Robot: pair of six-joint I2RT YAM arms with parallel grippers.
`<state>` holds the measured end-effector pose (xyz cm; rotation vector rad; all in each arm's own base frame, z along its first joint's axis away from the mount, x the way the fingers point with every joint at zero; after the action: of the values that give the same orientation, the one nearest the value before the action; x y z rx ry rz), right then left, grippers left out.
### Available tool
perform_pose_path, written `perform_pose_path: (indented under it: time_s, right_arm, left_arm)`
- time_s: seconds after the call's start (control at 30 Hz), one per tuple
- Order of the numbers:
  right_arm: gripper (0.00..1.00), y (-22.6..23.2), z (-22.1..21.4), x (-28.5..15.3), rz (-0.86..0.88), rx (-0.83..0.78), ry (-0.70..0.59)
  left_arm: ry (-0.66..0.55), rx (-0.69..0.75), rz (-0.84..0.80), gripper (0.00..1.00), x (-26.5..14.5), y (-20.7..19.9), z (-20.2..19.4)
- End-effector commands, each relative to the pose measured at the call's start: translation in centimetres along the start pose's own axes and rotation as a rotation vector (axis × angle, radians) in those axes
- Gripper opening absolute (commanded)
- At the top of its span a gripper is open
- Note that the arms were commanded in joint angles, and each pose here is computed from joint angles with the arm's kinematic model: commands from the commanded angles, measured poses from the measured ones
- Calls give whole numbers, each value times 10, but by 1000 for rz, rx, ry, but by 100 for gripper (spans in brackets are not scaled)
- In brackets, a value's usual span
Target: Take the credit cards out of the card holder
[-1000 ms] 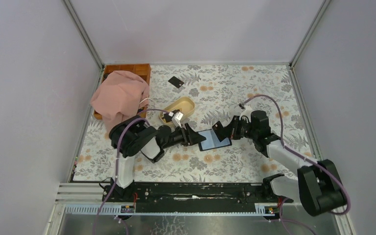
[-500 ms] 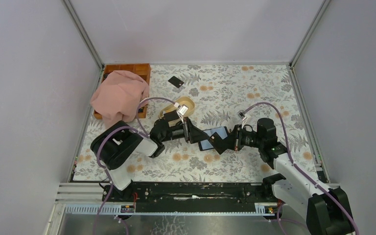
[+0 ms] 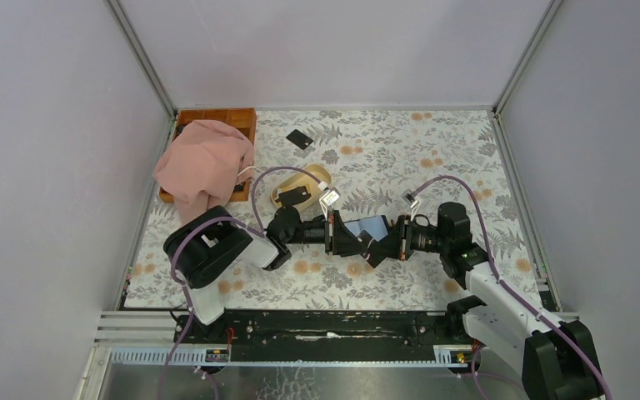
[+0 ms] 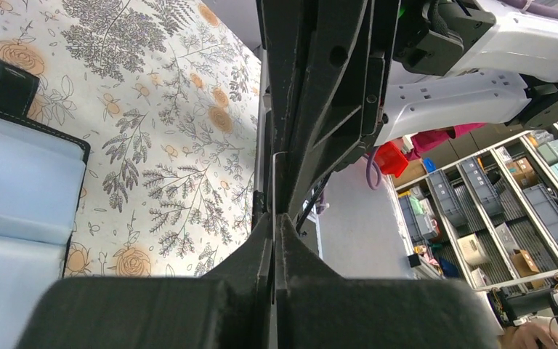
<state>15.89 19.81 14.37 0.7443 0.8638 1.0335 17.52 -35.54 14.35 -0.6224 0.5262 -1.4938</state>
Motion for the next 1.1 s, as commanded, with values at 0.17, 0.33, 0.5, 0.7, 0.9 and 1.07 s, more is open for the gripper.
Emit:
perform_pose_path:
  time_s: [0.17,0.33,0.5,0.7,0.9,1.07]
  right_arm:
    - [32,11,22,-6,-21,-123,-136]
    - [33,6,45,-26,-169,-197,-364]
    - [33,-10,38,-23,-220,-174,-323]
    - [34,-19,31,-12,-174,-132,-287]
    - [34,-24,28,-10,-183,-138,-266]
    - [34,-25,27,-9,-181,-135,-258]
  left_arm:
    - [-86,85,-28,0,-4,-10,22]
    - [-286,75,165,0,-43,11,51]
    - [-497,75,558,0,-85,45,87]
    - [-822,-20,997,0,-158,72,119]
    - [-886,-80,1235,0,-178,102,125]
    - [-865,-98,1265,0,-168,129,125]
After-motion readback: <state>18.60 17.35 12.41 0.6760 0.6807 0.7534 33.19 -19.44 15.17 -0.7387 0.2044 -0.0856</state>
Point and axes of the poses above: each gripper's point midway between its finger pads, its own x axis out along the fingers, its own y axis along the line the jaws close on, z = x × y, the point moved 2 cm from there along -x, back along the fingers, and after that the axes turned 7 degrees about x, right-handed, at the moved point
